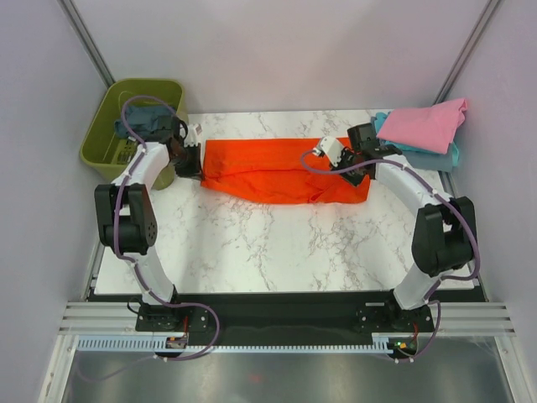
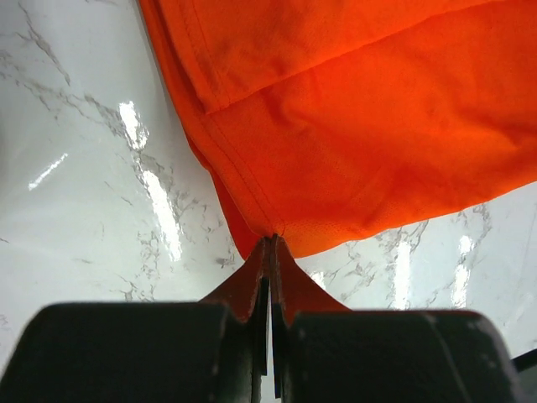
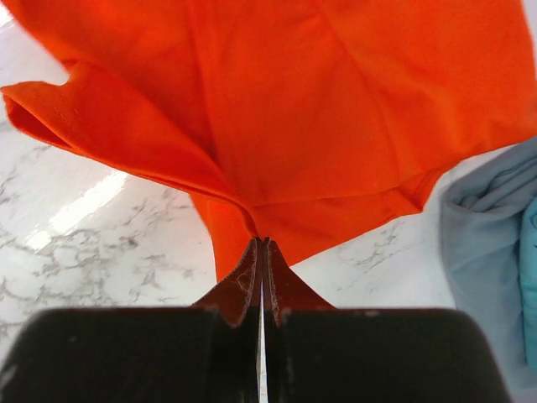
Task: Fold and stack the t-shirts
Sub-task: Fold the tshirt
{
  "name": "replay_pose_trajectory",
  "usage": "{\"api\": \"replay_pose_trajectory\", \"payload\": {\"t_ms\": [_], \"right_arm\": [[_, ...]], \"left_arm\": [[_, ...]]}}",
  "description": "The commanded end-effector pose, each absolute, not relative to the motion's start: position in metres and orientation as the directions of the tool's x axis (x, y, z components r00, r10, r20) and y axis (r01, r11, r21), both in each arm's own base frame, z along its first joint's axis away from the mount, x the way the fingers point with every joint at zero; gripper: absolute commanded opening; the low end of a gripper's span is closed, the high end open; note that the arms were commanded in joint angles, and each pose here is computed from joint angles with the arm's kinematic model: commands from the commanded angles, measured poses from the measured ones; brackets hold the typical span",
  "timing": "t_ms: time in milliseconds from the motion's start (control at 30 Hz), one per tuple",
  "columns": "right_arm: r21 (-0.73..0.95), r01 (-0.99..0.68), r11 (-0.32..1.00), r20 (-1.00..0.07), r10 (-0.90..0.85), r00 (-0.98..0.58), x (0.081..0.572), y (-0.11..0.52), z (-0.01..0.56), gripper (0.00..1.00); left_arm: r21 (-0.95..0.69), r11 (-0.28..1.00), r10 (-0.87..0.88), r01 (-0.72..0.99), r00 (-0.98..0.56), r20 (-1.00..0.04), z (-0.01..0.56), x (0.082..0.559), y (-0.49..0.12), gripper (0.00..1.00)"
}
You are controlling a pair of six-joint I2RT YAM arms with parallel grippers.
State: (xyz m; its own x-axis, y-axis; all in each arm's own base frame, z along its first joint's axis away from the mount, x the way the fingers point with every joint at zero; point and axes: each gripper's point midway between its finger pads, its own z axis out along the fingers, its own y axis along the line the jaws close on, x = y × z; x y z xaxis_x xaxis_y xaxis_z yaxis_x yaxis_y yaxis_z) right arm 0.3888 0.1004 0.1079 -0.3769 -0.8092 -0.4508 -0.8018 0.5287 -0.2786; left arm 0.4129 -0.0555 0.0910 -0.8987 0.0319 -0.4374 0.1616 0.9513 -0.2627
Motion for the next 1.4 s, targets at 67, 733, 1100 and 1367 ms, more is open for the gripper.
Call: {"api": "replay_pose_trajectory", "payload": {"t_ms": [67, 733, 1100, 1367], "right_arm": [[-0.308, -0.724, 0.617, -0.536, -0.742, -0.404, 0.433, 0.096, 0.131, 0.00], [-0.413, -0.592, 0.692, -0.607, -0.694, -0.387, 0.564, 0.087, 0.139, 0.00], [-0.424, -0.539, 0.728, -0.623, -0.667, -0.409, 0.609, 0.089, 0.121, 0.00], [-0.398, -0.353, 0.847, -0.711, -0.528, -0.464, 0.598, 0.070, 0.171, 0.59]], "left_arm": [[-0.266, 0.945, 0.034, 0.191, -0.866, -0.499, 0.116, 0.435, -0.059, 0.02], [-0.163, 0.970, 0.059, 0.179, -0.827, -0.559, 0.102, 0.510, -0.042, 0.02], [-0.086, 0.987, 0.059, 0.132, -0.814, -0.578, 0.085, 0.541, -0.033, 0.12], [-0.018, 0.992, 0.076, 0.123, -0.718, -0.692, 0.163, 0.535, -0.032, 0.84]]}}
